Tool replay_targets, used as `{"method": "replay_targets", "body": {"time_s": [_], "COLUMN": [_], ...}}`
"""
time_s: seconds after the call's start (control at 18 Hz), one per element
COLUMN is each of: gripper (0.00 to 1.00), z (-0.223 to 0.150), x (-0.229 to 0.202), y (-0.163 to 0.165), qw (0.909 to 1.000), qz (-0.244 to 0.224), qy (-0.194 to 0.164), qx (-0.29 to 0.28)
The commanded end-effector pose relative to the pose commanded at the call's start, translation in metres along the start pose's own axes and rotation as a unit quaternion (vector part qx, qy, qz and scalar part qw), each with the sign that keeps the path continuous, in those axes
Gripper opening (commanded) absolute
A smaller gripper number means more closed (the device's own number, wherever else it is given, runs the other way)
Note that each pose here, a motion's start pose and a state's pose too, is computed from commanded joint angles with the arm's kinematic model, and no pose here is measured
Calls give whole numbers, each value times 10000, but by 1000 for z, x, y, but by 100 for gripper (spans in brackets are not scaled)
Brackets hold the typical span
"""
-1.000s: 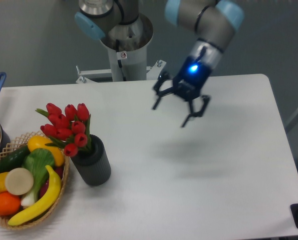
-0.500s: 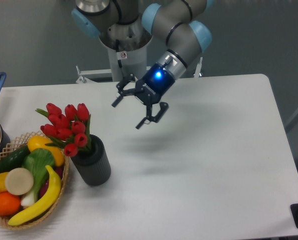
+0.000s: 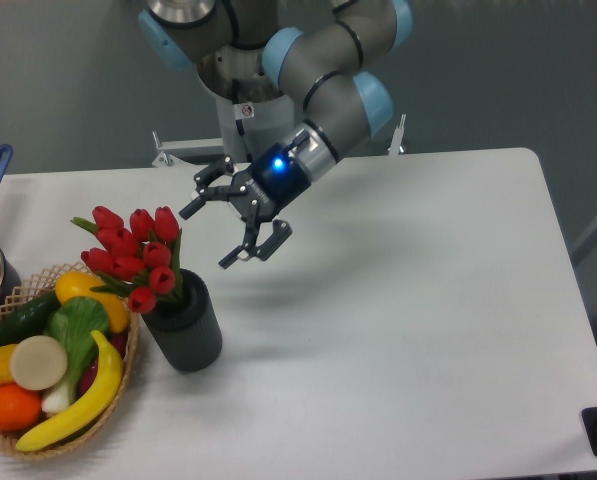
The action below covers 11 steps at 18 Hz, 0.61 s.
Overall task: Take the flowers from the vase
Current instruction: 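Move the open gripper across the table toward the red tulips, then lower the gripper around the tulip stems above the black vase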
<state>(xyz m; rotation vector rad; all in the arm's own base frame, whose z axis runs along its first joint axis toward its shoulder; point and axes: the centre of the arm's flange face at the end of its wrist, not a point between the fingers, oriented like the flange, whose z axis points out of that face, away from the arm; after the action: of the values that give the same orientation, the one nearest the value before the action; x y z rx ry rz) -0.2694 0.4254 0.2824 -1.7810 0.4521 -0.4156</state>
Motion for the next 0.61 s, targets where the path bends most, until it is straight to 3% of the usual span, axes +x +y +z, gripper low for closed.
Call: {"method": "replay_targets", "body": {"time_s": [0.5,0.61], "gripper": [100,88], "z": [33,47], "x": [-17,-11], "y": [-7,-8], "qw": [9993,9987], "qz": [127,184], "qy": [332,468], "qx": [94,89]}}
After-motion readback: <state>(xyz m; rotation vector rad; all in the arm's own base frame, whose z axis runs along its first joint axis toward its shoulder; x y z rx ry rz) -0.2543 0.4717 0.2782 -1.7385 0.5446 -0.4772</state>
